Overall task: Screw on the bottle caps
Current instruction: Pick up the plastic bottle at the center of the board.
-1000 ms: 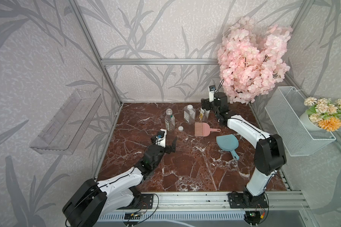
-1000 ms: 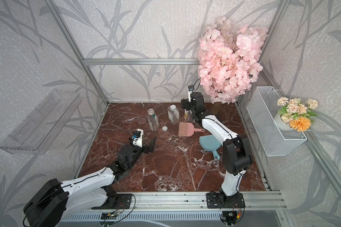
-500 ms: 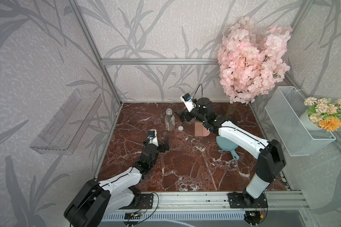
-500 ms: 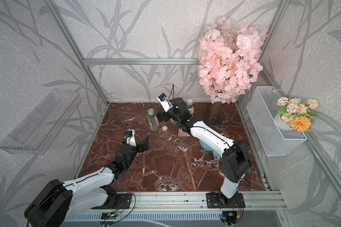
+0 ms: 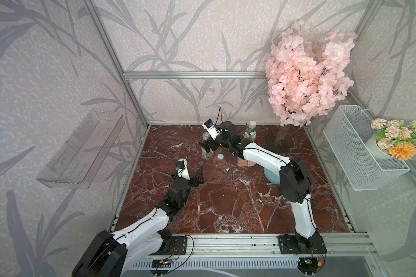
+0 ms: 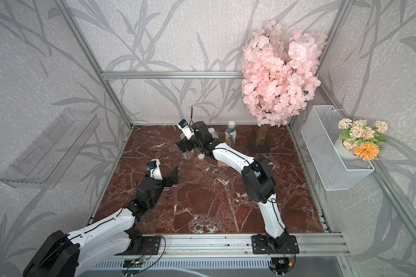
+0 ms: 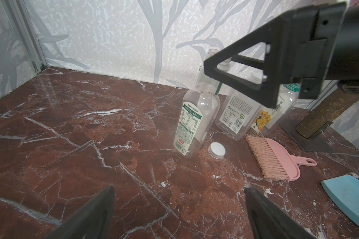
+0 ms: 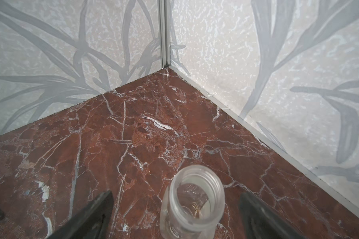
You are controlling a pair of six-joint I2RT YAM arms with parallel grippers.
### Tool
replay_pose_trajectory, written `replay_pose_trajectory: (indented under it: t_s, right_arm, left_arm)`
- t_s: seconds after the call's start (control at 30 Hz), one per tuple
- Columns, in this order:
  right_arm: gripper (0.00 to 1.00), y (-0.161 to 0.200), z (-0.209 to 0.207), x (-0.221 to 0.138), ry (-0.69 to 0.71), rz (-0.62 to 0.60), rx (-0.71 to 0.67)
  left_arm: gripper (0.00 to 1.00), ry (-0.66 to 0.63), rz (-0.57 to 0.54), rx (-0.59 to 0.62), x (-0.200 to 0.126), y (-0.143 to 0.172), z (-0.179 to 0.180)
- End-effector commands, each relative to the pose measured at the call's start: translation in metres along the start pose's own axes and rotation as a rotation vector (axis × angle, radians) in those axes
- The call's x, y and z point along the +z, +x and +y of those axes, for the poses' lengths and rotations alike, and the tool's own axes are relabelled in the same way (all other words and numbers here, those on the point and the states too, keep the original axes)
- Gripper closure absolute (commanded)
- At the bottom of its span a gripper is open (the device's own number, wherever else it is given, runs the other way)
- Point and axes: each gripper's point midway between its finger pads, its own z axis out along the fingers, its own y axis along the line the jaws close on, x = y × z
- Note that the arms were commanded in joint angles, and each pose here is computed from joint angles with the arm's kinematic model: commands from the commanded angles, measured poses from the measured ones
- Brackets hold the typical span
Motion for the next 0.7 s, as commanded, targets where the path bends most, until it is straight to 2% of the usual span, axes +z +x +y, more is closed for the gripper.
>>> replay_pose_trajectory:
  t_s: [0.0,0.23,0.4,0.53,0.67]
  right_arm:
    - [0.01,-0.002,-0.008,0.010,0.029,0.004,0.019]
    - [0.18,0.020,-0.014,0.033,0.042,0.070,0.021]
    - [0.45,0.020,-0.015,0.034,0.048,0.070,0.018]
    - [0.68,0.011,-0.013,0.025,0.044,0.054,0.010]
    - [0.76,-0.005,-0.006,-0.004,0.027,0.024,-0.030]
  left_arm:
    - [0.00,-0.013,0.008,0.001,-0.001,0.002,0.004]
    - [0.00,-0.003,0.011,0.009,0.000,0.001,0.002]
    - [0.00,0.004,0.009,0.014,0.000,-0.001,0.001]
    - [0.00,0.026,0.001,0.022,-0.001,-0.003,-0.003]
    - [0.00,0.098,-0.034,0.036,-0.007,-0.010,-0.014]
